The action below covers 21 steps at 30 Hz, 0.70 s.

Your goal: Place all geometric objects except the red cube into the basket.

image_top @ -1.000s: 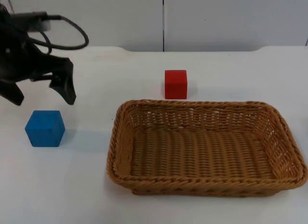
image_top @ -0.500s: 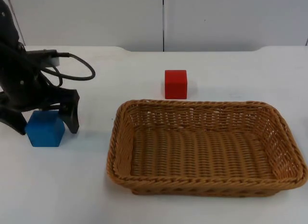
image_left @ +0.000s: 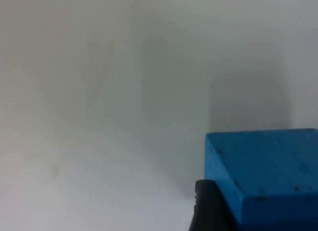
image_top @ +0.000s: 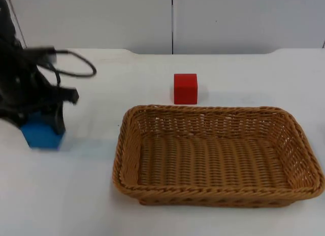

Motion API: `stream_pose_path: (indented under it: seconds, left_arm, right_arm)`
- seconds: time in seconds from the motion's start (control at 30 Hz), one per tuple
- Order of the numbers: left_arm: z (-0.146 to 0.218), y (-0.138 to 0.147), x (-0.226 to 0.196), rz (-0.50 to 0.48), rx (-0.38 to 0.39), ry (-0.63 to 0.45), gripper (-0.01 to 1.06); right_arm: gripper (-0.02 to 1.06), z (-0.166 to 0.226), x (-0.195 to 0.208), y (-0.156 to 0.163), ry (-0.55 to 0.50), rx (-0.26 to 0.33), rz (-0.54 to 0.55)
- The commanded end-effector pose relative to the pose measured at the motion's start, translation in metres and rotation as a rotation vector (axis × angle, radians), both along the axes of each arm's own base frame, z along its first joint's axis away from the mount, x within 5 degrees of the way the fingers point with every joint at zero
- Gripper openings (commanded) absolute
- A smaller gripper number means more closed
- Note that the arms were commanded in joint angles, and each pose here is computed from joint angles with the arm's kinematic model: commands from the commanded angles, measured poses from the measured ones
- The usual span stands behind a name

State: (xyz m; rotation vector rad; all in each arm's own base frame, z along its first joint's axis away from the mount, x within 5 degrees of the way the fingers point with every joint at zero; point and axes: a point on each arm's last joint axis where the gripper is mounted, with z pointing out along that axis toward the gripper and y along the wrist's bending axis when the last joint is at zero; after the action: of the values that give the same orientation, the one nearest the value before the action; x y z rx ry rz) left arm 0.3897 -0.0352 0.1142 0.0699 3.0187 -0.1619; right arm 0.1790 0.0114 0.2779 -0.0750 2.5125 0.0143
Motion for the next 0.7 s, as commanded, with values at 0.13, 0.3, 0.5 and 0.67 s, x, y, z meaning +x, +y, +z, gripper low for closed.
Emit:
stream_pose_path:
  seconds: [0.13,0.3,0.5,0.67]
  left_arm:
    - [0.105,-0.005,-0.02,-0.101,0.003,-0.197,0.0]
    - [0.145,-0.015,-0.035,-0.144,0.01,-0.298,0.0]
    - [0.149,-0.07,-0.05,-0.296,-0.053,-0.292,0.0]
    - [0.135,-0.125,-0.056,-0.433,-0.075,-0.317,0.0]
  right_arm:
    - [1.05,0.003,0.001,-0.001,-0.016,-0.005,-0.003]
    - [1.05,0.003,0.001,-0.001,-0.016,-0.005,-0.003]
    - [1.05,0.003,0.001,-0.001,-0.016,-0.006,-0.002]
    - [1.05,0.003,0.001,-0.001,-0.016,-0.006,-0.002]
